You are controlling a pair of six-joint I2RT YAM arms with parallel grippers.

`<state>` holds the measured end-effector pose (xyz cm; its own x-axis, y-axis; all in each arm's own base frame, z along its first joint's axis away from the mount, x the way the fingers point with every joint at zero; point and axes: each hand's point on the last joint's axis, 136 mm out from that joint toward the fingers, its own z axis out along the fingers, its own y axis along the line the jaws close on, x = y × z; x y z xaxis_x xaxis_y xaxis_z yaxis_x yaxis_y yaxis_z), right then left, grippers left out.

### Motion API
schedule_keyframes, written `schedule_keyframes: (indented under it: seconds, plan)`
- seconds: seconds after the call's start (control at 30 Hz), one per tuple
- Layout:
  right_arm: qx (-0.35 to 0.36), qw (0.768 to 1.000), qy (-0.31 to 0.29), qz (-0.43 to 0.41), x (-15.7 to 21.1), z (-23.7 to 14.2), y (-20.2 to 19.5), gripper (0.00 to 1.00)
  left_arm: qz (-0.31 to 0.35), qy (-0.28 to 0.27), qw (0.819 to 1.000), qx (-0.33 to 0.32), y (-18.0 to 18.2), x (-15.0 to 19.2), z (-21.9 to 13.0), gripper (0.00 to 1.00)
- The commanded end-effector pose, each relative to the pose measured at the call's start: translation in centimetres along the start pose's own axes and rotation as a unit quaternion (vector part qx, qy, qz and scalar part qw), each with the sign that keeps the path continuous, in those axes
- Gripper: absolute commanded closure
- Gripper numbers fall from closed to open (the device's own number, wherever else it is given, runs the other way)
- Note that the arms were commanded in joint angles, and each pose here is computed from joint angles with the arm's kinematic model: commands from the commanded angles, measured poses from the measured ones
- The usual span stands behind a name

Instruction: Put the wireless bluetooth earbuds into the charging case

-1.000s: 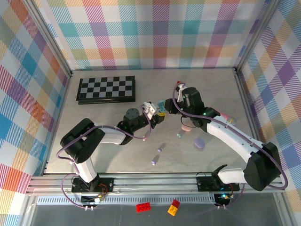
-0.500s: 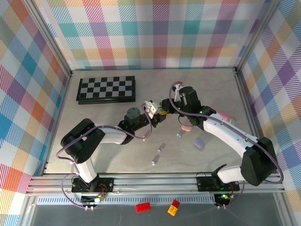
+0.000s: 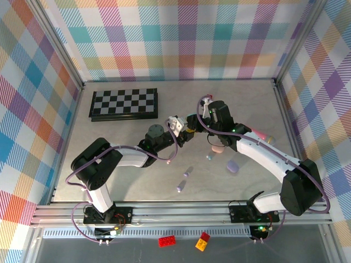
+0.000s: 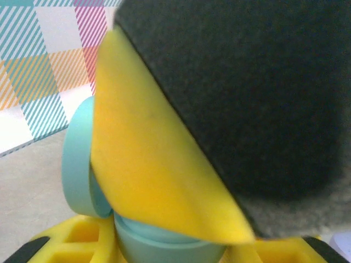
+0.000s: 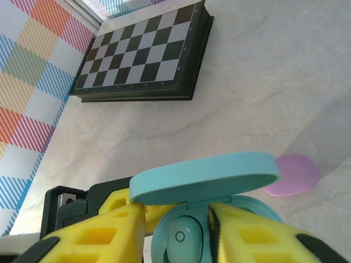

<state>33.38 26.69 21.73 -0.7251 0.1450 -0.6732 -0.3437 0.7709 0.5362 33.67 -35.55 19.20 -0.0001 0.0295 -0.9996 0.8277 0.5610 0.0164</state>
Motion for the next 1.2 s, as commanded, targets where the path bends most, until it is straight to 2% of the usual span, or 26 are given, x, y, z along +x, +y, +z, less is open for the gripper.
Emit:
schedule_keyframes:
  seconds: [0.0, 0.2, 0.4, 0.57, 0.7, 0.87, 1.0, 1.17]
  plan:
    - [-0.010, 1.000, -0.025, -0.006, -1.3, -1.3, 1.1, 0.59, 0.003, -0.037, 0.999, 0.010, -0.7, -2.3, 0.4, 0.67]
    - [0.006, 0.997, -0.072, -0.019, -1.9, -4.4, 0.6, 0.58, 0.003, -0.031, 0.999, 0.013, -0.4, -2.1, -0.5, 0.67]
    - [0.070, 0.994, -0.087, 0.000, 0.5, -7.5, -3.6, 0.57, -0.006, -0.025, 1.000, 0.002, 1.0, -1.6, -2.0, 0.67]
    - [0.127, 0.988, -0.031, 0.081, 5.0, -7.7, -9.0, 0.56, -0.015, -0.036, 0.999, -0.011, 2.3, -2.1, -3.4, 0.67]
    - [0.139, 0.982, 0.023, 0.128, 8.7, -6.6, -11.6, 0.53, -0.017, -0.040, 0.999, -0.018, 2.6, -2.9, -4.5, 0.67]
    - [0.152, 0.977, 0.071, 0.134, 11.4, -4.5, -13.2, 0.51, -0.015, -0.043, 0.999, -0.015, 2.3, -3.8, -5.4, 0.67]
    - [0.136, 0.975, 0.107, 0.142, 13.0, -2.4, -13.5, 0.50, -0.015, -0.055, 0.998, -0.011, 2.0, -4.8, -5.8, 0.67]
    - [0.127, 0.973, 0.130, 0.145, 14.1, -0.8, -13.9, 0.51, -0.015, -0.058, 0.998, -0.013, 2.0, -5.0, -6.2, 0.67]
